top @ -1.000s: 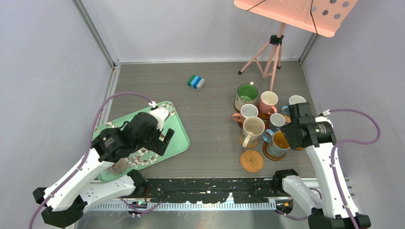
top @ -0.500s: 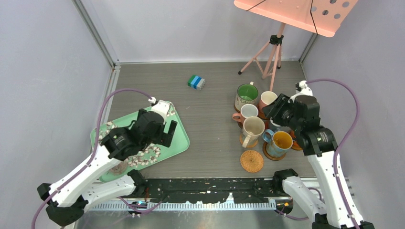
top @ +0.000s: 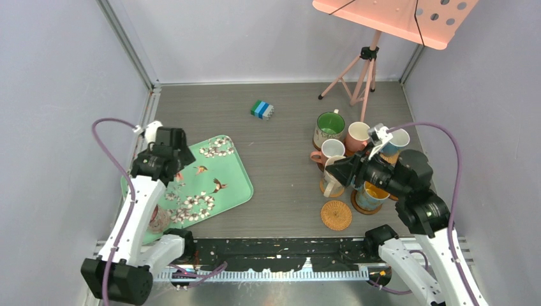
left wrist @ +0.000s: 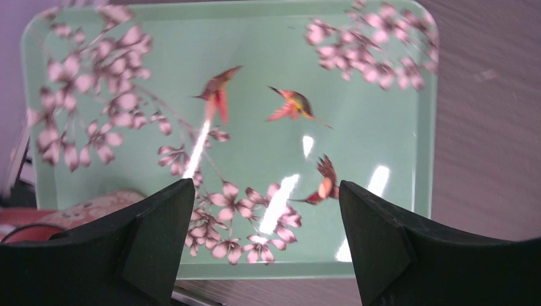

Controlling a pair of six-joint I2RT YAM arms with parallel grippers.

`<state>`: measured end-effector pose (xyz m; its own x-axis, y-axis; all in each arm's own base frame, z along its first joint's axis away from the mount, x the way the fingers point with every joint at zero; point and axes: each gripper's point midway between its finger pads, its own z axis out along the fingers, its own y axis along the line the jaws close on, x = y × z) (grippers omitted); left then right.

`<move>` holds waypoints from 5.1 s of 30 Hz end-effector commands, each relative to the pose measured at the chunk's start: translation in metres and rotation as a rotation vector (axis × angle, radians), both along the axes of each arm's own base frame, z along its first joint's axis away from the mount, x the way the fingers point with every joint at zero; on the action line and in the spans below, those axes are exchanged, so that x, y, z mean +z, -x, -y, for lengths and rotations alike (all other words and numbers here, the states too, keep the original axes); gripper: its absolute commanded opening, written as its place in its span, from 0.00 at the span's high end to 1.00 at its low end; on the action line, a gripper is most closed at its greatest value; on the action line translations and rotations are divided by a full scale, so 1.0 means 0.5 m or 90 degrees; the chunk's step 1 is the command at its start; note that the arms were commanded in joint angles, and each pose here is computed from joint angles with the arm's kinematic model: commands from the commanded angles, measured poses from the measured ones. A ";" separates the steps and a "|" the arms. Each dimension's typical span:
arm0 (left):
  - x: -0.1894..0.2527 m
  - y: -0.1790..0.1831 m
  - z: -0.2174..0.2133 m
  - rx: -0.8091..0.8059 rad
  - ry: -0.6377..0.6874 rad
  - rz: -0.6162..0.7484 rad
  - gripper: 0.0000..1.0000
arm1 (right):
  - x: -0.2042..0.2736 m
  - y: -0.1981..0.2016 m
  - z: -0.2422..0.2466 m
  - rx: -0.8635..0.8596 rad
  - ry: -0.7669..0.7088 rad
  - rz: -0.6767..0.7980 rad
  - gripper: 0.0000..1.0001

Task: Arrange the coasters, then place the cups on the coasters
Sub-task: Pick up the cup from the tray, then place the cup on the coaster.

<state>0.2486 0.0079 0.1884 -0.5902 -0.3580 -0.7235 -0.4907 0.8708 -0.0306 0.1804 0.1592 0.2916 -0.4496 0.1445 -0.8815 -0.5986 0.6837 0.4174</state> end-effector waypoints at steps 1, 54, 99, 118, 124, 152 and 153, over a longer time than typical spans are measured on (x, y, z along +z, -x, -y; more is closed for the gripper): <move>-0.020 0.044 -0.098 0.208 0.047 0.017 0.15 | 0.040 0.030 -0.006 0.036 -0.016 0.057 0.50; 0.120 0.122 0.060 -0.251 0.052 0.120 1.00 | -0.032 0.020 0.065 -0.113 0.035 -0.026 0.47; 0.076 0.430 0.895 -1.100 -0.012 0.019 1.00 | 0.138 0.094 0.267 -0.454 -0.049 0.067 0.44; 0.052 0.430 1.040 -1.175 -0.009 0.030 1.00 | 0.310 0.219 0.328 -0.477 -0.153 0.230 0.44; 0.037 0.405 1.050 -1.147 -0.017 0.003 1.00 | 0.309 0.221 0.330 -0.479 -0.153 0.229 0.44; -0.034 0.362 1.085 -1.143 -0.079 -0.027 1.00 | 0.309 0.222 0.348 -0.504 -0.131 0.243 0.44; -0.037 0.360 1.086 -1.143 -0.081 -0.028 1.00 | 0.307 0.221 0.347 -0.504 -0.130 0.241 0.44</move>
